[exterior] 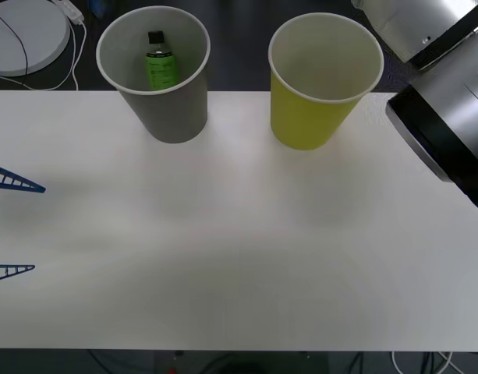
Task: Put the can into the green bin and the plastic bottle into the gray bin
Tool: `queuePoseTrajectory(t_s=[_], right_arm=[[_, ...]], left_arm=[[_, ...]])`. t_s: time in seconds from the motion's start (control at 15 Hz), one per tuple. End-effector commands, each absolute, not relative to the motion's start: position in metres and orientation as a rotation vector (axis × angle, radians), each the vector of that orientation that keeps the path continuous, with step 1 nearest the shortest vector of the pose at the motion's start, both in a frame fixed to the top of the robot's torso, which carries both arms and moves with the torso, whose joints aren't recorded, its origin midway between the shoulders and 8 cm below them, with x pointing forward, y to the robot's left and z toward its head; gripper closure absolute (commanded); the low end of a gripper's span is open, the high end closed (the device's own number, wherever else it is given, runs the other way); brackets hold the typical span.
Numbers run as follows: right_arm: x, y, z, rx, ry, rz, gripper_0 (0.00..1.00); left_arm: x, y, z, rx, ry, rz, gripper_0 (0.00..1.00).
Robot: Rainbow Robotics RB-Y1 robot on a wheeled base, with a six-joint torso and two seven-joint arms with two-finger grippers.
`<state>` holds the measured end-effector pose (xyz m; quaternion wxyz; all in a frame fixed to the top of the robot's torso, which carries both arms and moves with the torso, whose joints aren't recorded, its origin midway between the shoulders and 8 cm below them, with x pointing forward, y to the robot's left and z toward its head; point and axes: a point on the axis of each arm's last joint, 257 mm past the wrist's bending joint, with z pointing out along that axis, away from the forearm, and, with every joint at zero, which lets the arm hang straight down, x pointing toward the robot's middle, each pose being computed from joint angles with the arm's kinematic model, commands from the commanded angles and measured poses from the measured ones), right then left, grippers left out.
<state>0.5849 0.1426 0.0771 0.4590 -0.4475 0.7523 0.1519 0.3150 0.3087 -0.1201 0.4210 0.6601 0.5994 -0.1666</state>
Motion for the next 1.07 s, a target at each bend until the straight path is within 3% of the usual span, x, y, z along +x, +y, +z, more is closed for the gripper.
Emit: queuePoseTrajectory(t_s=[0.07,0.27,1.07], right_arm=[[0.574,0.131,0.075,-1.137,1.823,0.386,0.00],[0.559,0.115,0.074,-1.163,1.789,0.439,0.00],[0.499,0.016,0.031,-1.307,1.588,0.414,0.00]], left_arm=[[0.315,0.309,-0.120,1.654,1.502,-0.417,0.00],[0.315,0.309,-0.120,1.654,1.502,-0.417,0.00],[0.315,0.309,-0.120,1.654,1.502,-0.417,0.00]])
